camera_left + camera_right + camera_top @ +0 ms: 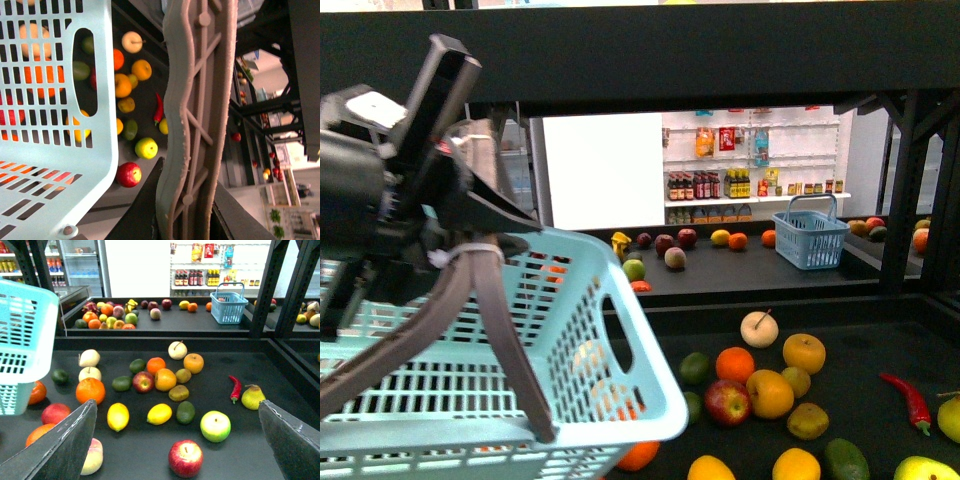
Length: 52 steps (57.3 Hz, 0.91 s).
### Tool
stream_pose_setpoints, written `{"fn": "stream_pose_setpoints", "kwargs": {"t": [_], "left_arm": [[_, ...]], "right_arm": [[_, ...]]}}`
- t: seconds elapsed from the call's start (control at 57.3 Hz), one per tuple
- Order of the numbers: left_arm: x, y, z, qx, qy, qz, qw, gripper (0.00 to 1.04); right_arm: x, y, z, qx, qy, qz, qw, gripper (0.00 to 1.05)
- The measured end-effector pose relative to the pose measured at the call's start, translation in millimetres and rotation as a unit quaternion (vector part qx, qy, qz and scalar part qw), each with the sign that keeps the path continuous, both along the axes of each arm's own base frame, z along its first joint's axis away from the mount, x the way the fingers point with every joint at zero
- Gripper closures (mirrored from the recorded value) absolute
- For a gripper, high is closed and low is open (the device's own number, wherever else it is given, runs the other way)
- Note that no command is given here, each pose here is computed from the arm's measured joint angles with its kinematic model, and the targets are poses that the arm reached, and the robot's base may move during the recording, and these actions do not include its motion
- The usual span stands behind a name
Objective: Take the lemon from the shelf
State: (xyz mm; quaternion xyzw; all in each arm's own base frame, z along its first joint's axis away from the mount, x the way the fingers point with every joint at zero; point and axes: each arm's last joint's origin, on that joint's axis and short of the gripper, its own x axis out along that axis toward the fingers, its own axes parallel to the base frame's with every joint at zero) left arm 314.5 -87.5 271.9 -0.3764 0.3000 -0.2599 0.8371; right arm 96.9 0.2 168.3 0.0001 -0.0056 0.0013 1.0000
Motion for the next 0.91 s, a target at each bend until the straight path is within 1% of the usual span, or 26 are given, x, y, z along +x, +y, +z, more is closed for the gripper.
{"fn": "stream_pose_setpoints", "kwargs": {"t": [0.14, 0.297, 0.489, 0.681, 0.716, 0.751, 0.786, 0.838, 0.908], "left_arm": [[15.2, -26.9, -12.9, 0.006, 0.012, -0.027, 1.000, 0.91], [25.5, -55.8, -16.0, 0.008, 0.003, -0.051, 0.999, 0.91], [28.1, -74.8, -15.8, 0.003, -0.009, -0.075, 0.997, 0.91], [30.3, -80.3, -22.7, 0.008, -0.002, -0.076, 0.997, 0.91], [30.4, -80.2, -22.9, 0.008, -0.002, -0.075, 0.997, 0.91], [30.6, -80.0, -22.9, 0.010, -0.004, -0.074, 0.997, 0.91], [30.8, -79.7, -22.9, 0.011, -0.004, -0.072, 0.997, 0.91], [30.8, -79.6, -22.9, 0.011, -0.005, -0.071, 0.997, 0.91], [30.9, -79.6, -22.9, 0.013, -0.006, -0.072, 0.997, 0.91]], "right_arm": [[0.0, 0.0, 0.0, 0.000, 0.000, 0.000, 1.000, 0.07], [0.0, 0.0, 0.0, 0.000, 0.000, 0.000, 1.000, 0.07], [0.0, 0.0, 0.0, 0.000, 0.000, 0.000, 1.000, 0.07], [0.1, 0.0, -0.1, 0.000, 0.001, 0.000, 1.000, 0.07], [0.6, -0.7, -2.0, 0.010, 0.022, -0.022, 0.999, 0.07], [2.0, -2.0, -2.8, 0.034, 0.062, -0.046, 0.996, 0.07], [4.9, -3.6, -3.4, 0.049, 0.086, -0.057, 0.994, 0.07], [12.1, -6.8, -2.7, 0.068, 0.112, -0.058, 0.990, 0.07], [27.0, -14.6, 5.5, 0.091, 0.125, -0.057, 0.986, 0.07]]}}
